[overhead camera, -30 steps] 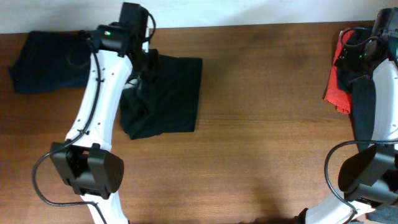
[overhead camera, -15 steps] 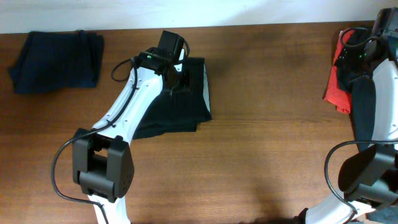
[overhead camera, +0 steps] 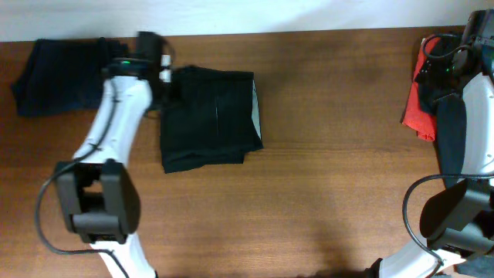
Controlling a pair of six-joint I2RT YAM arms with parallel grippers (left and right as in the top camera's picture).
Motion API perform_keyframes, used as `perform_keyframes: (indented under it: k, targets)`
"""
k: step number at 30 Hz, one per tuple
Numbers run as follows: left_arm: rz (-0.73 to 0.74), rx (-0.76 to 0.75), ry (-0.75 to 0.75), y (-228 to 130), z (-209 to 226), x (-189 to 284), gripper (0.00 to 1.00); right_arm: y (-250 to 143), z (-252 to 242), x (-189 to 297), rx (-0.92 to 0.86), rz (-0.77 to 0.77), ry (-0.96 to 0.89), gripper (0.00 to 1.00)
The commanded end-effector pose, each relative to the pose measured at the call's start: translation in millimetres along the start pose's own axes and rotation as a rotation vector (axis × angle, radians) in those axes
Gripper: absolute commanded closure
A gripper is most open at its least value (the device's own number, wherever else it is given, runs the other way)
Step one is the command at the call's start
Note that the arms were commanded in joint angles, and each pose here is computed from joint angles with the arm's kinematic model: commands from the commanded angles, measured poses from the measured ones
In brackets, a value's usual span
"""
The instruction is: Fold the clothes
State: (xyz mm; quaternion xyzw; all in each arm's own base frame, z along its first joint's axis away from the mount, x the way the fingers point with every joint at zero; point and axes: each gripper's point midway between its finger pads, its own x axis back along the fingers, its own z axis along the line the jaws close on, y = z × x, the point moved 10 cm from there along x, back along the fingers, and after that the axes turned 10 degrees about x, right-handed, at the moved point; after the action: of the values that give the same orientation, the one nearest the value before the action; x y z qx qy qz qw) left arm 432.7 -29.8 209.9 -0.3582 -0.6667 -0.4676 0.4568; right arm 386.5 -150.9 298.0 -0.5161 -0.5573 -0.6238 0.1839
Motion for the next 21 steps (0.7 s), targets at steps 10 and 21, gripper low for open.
perform_keyframes:
  k: [10, 21]
  targets:
    - [0.254, -0.055, -0.481, 5, 71, -80, 0.05, 2, 0, 6, 0.006, -0.017, -0.014, 0.01]
    - [0.282, -0.071, -0.284, 6, 58, -121, 0.99, 2, 0, 6, 0.006, -0.017, -0.014, 0.01]
